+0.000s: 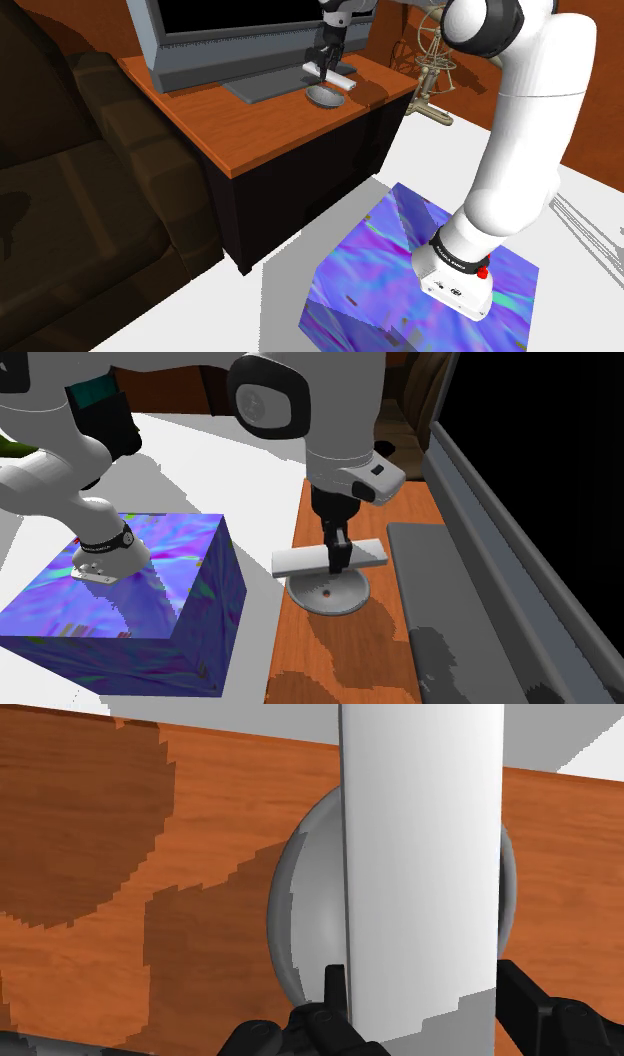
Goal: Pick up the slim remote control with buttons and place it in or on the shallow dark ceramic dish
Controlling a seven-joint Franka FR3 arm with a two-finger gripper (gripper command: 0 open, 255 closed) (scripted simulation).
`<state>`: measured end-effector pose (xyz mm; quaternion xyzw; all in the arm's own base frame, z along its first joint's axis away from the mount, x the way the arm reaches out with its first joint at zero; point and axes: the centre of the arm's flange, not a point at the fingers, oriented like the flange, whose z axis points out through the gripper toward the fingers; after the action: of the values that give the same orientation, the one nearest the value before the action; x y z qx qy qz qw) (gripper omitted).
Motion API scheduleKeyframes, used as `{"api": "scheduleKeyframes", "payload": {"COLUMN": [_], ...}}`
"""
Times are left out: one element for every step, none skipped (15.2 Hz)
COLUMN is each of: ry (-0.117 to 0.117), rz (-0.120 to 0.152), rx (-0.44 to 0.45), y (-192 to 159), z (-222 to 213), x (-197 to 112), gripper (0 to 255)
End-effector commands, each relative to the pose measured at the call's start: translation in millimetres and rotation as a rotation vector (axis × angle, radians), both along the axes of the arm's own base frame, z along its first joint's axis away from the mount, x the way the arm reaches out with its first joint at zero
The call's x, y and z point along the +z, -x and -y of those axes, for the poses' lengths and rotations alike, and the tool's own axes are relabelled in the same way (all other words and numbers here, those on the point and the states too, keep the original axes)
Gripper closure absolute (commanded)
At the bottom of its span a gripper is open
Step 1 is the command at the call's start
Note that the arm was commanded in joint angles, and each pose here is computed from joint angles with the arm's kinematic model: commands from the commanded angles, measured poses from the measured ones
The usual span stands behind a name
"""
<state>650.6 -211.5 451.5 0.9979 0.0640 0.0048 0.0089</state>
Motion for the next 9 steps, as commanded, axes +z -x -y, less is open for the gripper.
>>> {"api": "scheduleKeyframes", "payload": {"ry": [0.000, 0.000, 0.000, 0.000, 0.000, 0.000, 0.000, 0.000, 0.000], "rz": [0.001, 0.001, 0.001, 0.001, 0.001, 0.001, 0.001, 0.001, 0.001], "rx": [0.001, 0.001, 0.001, 0.001, 0.001, 0.001, 0.001, 0.001, 0.001], "y": [-0.1, -0.1, -0.1, -0.1, -0.1, -0.1, -0.1, -0.1, 0.0], "z": [4.0, 4.0, 4.0, 4.0, 4.0, 4.0, 4.0, 4.0, 4.0], "x": [-9.1, -14.4, -19.6, -24.9, -30.2, -35.5, -40.8, -46.0, -51.3], "gripper": [255, 255, 255, 255, 255, 255, 255, 255, 255]}}
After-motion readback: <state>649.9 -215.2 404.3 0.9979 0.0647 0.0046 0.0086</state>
